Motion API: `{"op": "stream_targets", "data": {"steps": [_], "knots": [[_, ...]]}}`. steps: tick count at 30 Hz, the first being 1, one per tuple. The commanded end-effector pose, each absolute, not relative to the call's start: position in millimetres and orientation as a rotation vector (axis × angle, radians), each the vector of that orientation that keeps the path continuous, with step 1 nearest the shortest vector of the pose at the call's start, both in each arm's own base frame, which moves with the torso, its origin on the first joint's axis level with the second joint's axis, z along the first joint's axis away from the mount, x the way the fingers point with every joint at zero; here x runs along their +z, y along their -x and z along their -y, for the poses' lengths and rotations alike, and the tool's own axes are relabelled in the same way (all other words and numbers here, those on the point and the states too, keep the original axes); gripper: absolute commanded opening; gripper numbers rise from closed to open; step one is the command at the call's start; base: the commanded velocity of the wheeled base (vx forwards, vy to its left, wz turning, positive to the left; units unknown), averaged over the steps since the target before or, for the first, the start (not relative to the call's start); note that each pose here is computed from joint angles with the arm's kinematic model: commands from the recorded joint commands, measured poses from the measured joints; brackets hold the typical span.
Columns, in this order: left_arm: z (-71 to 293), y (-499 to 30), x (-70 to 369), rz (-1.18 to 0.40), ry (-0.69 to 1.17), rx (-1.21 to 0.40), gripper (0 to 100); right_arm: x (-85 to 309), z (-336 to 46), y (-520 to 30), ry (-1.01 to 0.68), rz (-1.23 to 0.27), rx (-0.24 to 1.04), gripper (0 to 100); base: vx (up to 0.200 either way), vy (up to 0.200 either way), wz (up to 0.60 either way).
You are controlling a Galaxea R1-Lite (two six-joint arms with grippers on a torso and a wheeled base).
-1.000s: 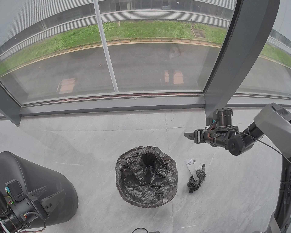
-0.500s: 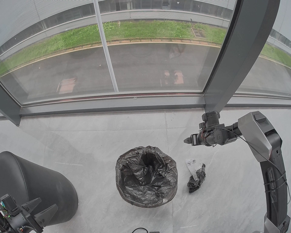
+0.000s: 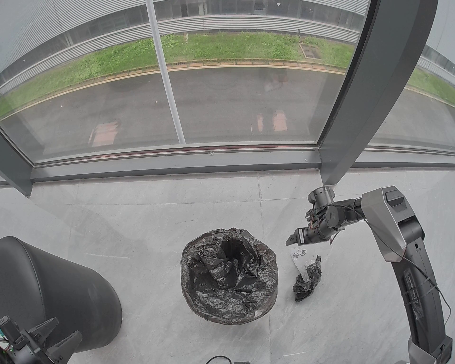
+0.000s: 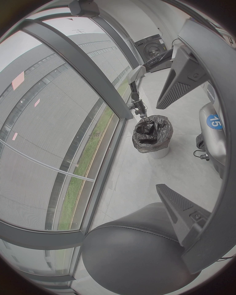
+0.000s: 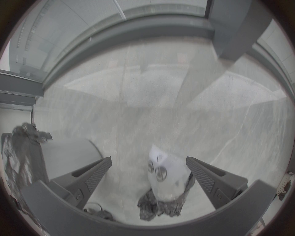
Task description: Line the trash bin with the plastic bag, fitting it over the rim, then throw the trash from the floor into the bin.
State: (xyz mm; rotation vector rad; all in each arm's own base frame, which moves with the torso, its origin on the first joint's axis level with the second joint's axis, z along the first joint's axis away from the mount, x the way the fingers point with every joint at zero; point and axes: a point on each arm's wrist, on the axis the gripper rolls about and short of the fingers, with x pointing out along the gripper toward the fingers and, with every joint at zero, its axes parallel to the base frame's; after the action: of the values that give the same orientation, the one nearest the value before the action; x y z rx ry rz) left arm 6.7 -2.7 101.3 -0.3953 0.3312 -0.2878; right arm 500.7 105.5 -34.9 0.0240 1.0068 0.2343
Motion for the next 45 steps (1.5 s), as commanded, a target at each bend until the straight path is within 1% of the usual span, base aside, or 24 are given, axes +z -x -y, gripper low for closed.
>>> {"op": "stream_targets", "data": {"steps": [1, 5, 8, 13, 20, 26, 29, 30, 31, 33, 34, 36, 37, 38, 44, 45], "knots": [[1.9, -4.2, 101.2, -0.312, 0.398, -0.297, 100, -89.3, -101.2, -481.9, -0.008, -1.253, 0.208, 100, 0.0, 0.0, 0.0], [2.1, -3.7, 101.5, -0.312, 0.4, -0.309, 100, -122.0, -96.5, -463.2, -0.001, -1.443, 0.171, 100, 0.0, 0.0, 0.0], [2.3, -3.5, 100.6, -0.317, 0.402, -0.321, 100, -135.5, -94.6, -454.2, -0.008, -1.527, 0.146, 100, 0.0, 0.0, 0.0], [2.5, -3.4, 100.2, -0.321, 0.403, -0.329, 100, -146.2, -86.6, -451.2, -0.018, -1.561, 0.116, 100, 0.0, 0.0, 0.0], [2.4, -3.3, 98.9, -0.324, 0.402, -0.329, 100, -144.1, -80.4, -452.9, -0.035, -1.558, 0.097, 100, 0.0, 0.0, 0.0], [2.3, -2.9, 98.9, -0.319, 0.403, -0.33, 100, -147.5, -80.5, -445.2, -0.034, -1.628, 0.079, 100, 0.0, 0.0, 0.0], [1.9, -1.7, 98.5, -0.309, 0.405, -0.332, 100, -164.0, -80.1, -438.5, -0.009, -1.671, 0.056, 100, 0.0, 0.0, 0.0], [1.9, -1.7, 98.5, -0.309, 0.405, -0.332, 100, -164.0, -80.1, -438.5, -0.009, -1.671, 0.056, 100, 0.0, 0.0, 0.0], [1.8, -1.6, 98.5, -0.307, 0.405, -0.333, 100, -177.6, -78.5, -433.1, 0.019, -1.699, 0.027, 100, 0.0, 0.0, 0.0], [1.8, -1.6, 98.5, -0.307, 0.405, -0.333, 100, -188.7, -77.1, -426.1, 0.027, -1.747, 0.012, 100, 0.0, 0.0, 0.0], [1.8, -1.6, 98.5, -0.307, 0.405, -0.333, 100, -192.2, -76.4, -422.4, 0.028, -1.775, 0.005, 0, 0.0, 0.0, 0.0], [1.8, -1.6, 98.0, -0.309, 0.405, -0.334, 100, -200.5, -74.1, -412.4, 0.03, -1.857, -0.006, 0, 0.0, 0.0, 0.0], [1.8, -1.6, 98.0, -0.309, 0.405, -0.334, 100, -200.5, -74.1, -412.4, 0.03, -1.857, -0.006, 0, 0.0, 0.0, 0.0], [1.8, -1.6, 98.0, -0.309, 0.405, -0.334, 100, -205.0, -72.0, -404.0, 0.038, -1.927, -0.018, 0, 0.0, 0.0, 0.0], [2.2, -0.8, 97.6, -0.311, 0.407, -0.359, 100, -203.7, -69.3, -402.8, 0.031, -1.946, -0.027, 0, 0.0, 0.0, 0.0], [2.1, -0.5, 97.6, -0.308, 0.408, -0.36, 100, -197.4, -69.7, -405.7, 0.02, -1.932, -0.038, 0, 0.0, 0.0, 0.0]]}}
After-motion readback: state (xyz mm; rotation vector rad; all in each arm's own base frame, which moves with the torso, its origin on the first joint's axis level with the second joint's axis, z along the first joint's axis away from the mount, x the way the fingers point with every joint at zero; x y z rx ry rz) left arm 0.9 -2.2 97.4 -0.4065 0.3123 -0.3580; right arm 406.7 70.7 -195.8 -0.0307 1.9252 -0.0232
